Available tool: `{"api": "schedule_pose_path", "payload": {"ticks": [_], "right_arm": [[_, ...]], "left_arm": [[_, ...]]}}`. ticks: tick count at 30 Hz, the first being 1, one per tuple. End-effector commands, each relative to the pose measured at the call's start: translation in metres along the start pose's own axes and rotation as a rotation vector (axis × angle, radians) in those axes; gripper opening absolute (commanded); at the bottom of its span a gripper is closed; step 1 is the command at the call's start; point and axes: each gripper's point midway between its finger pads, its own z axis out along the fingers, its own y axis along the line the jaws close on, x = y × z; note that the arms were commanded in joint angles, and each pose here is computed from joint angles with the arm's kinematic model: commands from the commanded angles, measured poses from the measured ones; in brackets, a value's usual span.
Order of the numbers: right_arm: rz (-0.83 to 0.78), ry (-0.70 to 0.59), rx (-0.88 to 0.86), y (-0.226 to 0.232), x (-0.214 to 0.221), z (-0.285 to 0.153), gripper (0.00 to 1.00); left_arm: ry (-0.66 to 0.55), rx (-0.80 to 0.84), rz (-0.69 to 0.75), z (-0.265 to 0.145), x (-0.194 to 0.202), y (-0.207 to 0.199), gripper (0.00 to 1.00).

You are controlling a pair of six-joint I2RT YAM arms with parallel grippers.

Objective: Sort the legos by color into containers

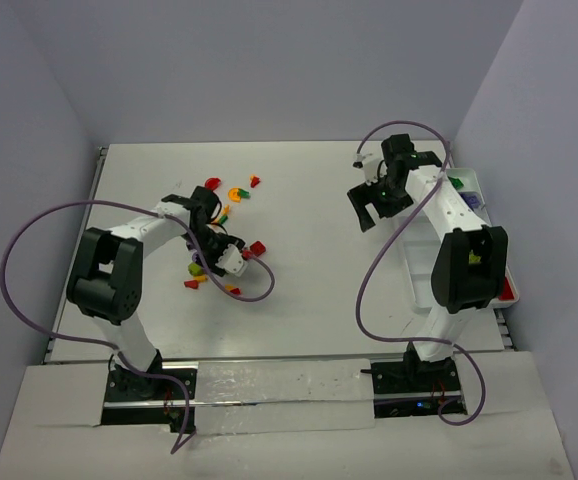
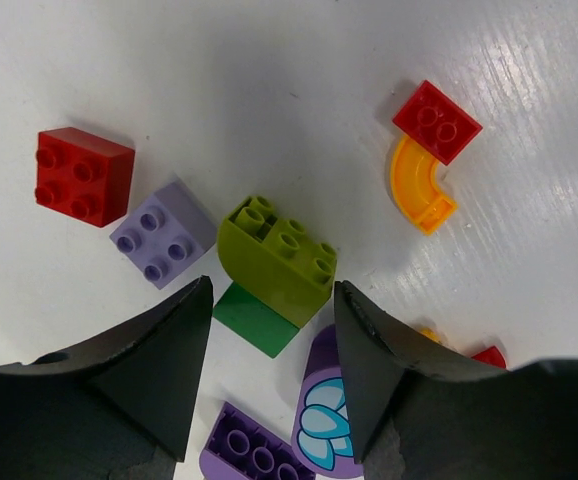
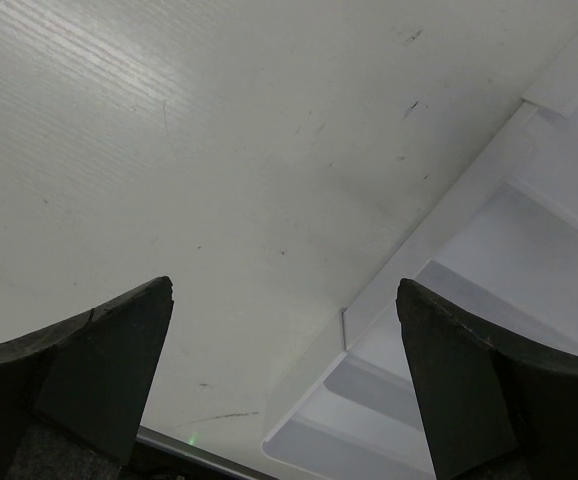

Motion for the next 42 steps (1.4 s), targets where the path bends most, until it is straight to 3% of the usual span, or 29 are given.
{"api": "schedule_pose_path", "payload": {"ticks": [1,10,17,21,24,27,31,32,35,42], "right_arm": [[-0.017,0.006,0.007,0.001,-0.004,-0.005,1.0],[-0.016,0.008,0.004,0.001,-0.004,-0.005,1.0],[0.005,-0.06,-0.025,0.008,-0.018,-0.013,1.0],[0.054,-0.157,-0.08,0.022,-0.035,-0.022,1.0],[0.089,-0.238,-0.192,0.043,-0.049,-0.032,1.0],[0.114,-0.328,-0.38,0.077,-0.069,-0.054,1.0],[0.181,-0.383,-0.668,0.12,-0.082,-0.073,1.0],[0.215,-0.366,-0.684,0.123,-0.079,-0.072,1.0],[0.21,-0.397,-0.807,0.149,-0.087,-0.083,1.0],[0.149,-0.358,-0.945,0.202,-0.097,-0.094,1.0]], "left_arm": [[-0.004,0.031,0.045,0.007,0.0,-0.005,0.6],[0.028,0.074,0.043,0.013,0.009,-0.017,0.61],[0.005,0.003,-0.032,0.009,-0.002,-0.002,0.4],[-0.001,-0.068,-0.121,-0.002,-0.013,0.014,0.22],[-0.019,-0.148,-0.165,-0.019,-0.028,0.031,0.15],[-0.054,-0.305,-0.295,-0.048,-0.059,0.065,0.0],[-0.17,-0.425,-0.542,-0.079,-0.105,0.093,0.0],[-0.183,-0.44,-0.526,-0.084,-0.113,0.098,0.0],[-0.297,-0.446,-0.661,-0.096,-0.151,0.102,0.0],[-0.319,-0.476,-0.7,-0.101,-0.204,0.106,0.0]]}}
